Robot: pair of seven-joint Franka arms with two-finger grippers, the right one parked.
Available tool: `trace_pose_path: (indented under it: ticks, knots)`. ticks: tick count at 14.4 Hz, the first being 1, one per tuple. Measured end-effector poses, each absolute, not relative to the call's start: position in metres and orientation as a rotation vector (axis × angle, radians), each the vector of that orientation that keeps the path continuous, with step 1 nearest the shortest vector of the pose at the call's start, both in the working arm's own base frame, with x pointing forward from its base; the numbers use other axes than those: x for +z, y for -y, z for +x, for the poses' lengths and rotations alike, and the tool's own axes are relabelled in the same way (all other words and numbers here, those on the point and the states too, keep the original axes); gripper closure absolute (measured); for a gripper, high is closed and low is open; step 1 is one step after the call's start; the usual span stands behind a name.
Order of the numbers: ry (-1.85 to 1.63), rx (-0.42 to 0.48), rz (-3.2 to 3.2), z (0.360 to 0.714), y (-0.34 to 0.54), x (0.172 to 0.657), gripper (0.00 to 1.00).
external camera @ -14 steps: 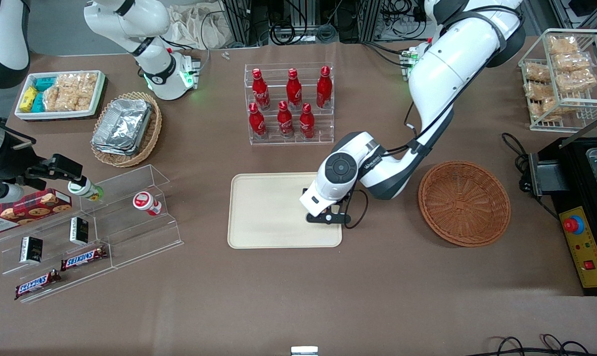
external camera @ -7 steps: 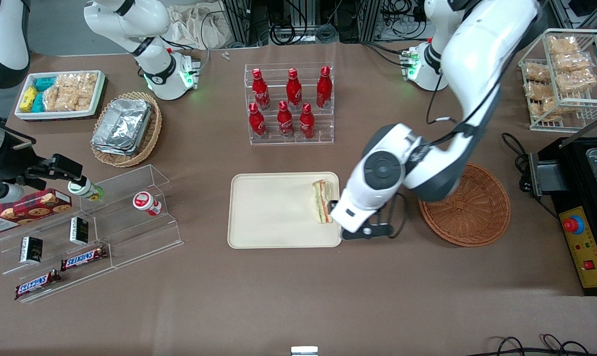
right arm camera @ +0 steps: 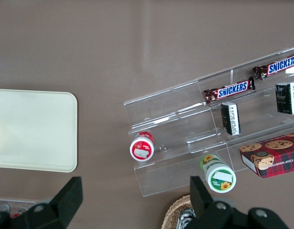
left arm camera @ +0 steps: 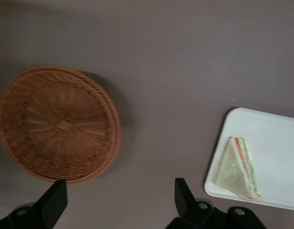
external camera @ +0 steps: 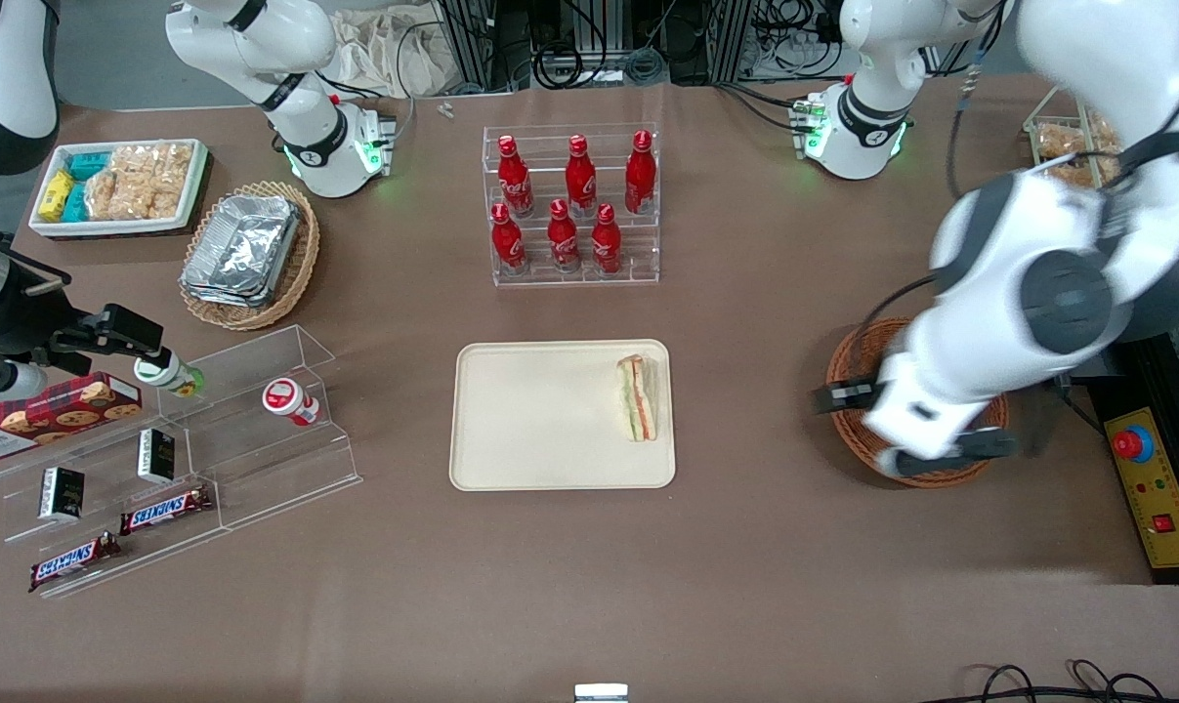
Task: Place sandwich from basket to tray
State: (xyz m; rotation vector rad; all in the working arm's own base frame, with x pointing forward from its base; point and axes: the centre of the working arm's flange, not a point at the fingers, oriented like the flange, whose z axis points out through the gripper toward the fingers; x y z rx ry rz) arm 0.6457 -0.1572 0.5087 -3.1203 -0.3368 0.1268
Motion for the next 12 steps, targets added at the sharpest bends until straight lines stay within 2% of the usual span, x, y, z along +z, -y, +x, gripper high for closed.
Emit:
trace_pose_path:
  ticks: [7,12]
  knots:
    - [0.254,0.125,-3.072,0.613,0.048,0.525,0.00]
    - [0.073,0.114,-3.077,0.602,0.037,0.531,0.00]
